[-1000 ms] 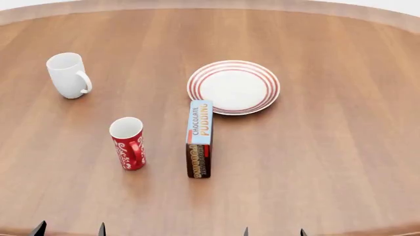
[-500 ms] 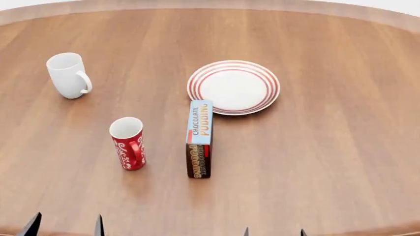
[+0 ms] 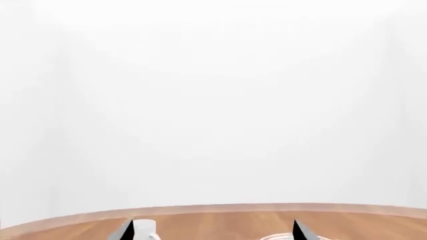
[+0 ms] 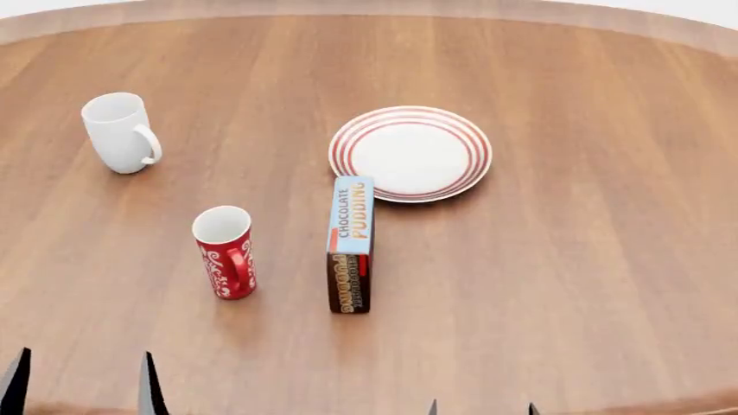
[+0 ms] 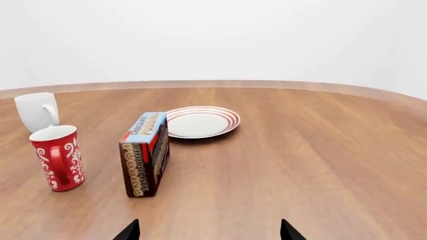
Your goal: Pick up the red mug and put it on the plate
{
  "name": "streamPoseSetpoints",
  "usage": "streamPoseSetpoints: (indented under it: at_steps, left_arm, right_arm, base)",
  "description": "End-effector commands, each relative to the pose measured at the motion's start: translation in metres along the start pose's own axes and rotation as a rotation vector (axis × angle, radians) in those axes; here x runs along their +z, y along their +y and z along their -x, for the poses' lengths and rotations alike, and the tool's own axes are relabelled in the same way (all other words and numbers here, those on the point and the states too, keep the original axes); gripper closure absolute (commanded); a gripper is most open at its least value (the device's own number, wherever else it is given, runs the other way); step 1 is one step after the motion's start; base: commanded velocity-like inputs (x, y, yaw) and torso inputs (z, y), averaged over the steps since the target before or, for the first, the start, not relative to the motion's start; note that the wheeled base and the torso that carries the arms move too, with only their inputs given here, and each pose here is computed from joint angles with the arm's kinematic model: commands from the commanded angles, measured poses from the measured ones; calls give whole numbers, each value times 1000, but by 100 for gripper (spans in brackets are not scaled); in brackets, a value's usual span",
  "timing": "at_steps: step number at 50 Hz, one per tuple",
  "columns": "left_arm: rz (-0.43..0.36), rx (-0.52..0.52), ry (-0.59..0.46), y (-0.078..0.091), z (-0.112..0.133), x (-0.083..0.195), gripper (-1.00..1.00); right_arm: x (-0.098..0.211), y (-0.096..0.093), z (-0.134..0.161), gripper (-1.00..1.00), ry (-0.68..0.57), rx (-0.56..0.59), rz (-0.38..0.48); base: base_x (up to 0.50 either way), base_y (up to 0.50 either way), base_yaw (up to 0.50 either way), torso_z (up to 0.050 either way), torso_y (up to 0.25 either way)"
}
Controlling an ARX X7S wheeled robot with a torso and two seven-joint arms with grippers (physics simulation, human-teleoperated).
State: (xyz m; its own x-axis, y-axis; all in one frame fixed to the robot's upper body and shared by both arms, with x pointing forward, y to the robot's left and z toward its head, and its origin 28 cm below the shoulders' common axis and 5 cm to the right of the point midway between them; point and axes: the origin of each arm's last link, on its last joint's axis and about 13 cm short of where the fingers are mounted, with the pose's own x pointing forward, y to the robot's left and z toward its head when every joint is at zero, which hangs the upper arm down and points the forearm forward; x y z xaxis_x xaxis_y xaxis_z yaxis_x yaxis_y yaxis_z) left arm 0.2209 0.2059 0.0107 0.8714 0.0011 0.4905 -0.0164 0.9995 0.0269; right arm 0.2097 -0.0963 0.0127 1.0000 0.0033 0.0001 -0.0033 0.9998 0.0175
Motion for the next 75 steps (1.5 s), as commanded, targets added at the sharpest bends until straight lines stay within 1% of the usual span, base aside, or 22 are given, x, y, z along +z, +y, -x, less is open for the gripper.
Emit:
streamPoseSetpoints:
  at_steps: [1,5,10,35,48,75]
  left_arm:
    - [-3,7,-134,0,-1,-1,-100]
    - [-18,4,-167,0,-2,-1,-100]
    - [-13,9,-183,0,-2,0,-100]
    - [11,8,-191,-1,-3,1,-100]
    - [32,4,-192,-2,-3,3,-100]
    - [40,1,-193,-2,-4,3,-100]
  right_arm:
    - [0,0,0,-100,0,1,-1]
    - [0,0,0,-100,-4,4,-4]
    - [0,0,0,-100,-5,-1,-4]
    - [1,1,0,-100,-5,12,6]
    - [1,1,0,-100,-4,15,9]
    - [1,1,0,-100,-4,17,9]
  base:
    - [0,0,0,0,0]
    - [0,0,0,0,0]
    - [0,0,0,0,0]
    - [0,23,0,0,0]
    - [0,118,0,0,0]
    - [0,158,0,0,0]
